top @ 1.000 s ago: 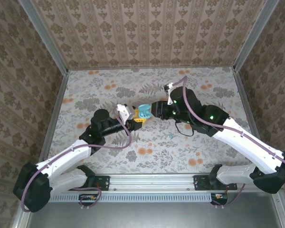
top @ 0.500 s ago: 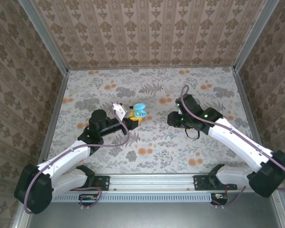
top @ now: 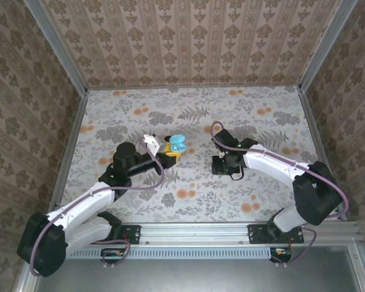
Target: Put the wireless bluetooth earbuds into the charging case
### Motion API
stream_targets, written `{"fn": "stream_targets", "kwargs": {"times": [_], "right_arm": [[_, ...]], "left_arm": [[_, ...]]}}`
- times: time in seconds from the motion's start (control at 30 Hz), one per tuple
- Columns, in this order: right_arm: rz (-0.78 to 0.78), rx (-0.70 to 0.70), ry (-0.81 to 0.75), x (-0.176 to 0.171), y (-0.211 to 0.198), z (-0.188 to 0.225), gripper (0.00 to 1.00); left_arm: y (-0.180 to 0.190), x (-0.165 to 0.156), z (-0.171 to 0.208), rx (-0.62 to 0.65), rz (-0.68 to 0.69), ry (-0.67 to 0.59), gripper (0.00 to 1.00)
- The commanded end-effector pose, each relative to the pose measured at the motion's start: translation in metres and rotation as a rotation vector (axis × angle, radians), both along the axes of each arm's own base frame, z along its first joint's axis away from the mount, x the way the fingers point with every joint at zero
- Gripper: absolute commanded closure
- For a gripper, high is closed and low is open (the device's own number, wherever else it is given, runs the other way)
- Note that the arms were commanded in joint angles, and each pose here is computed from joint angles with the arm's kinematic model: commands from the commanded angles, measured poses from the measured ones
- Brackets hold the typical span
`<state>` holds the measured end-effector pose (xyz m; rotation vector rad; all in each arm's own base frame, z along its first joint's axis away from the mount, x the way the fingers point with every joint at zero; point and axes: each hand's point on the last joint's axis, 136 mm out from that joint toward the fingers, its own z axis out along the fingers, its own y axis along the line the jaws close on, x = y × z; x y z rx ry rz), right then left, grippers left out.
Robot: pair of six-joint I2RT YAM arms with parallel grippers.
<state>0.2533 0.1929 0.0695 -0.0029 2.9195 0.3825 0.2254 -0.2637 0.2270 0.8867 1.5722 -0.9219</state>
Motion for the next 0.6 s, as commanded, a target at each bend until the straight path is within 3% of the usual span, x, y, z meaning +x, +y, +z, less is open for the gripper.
{"fn": "stream_targets", "kwargs": {"times": [0.0, 0.27, 0.57], "right_arm": [[-0.008, 0.058, 0.042, -0.004, 0.010, -0.010, 0.83], [-0.029, 0.050, 0.087, -0.015, 0.015, -0.039, 0.89], [-0.030, -0.066, 0.076, -0.010, 0.001, -0.056, 0.93]], "left_arm": [[0.005, -0.001, -0.001, -0.002, 0.013, 0.009, 0.80], [0.005, 0.001, -0.004, 0.007, 0.018, 0.011, 0.80], [0.005, 0.003, -0.004, 0.011, 0.020, 0.012, 0.80]]}}
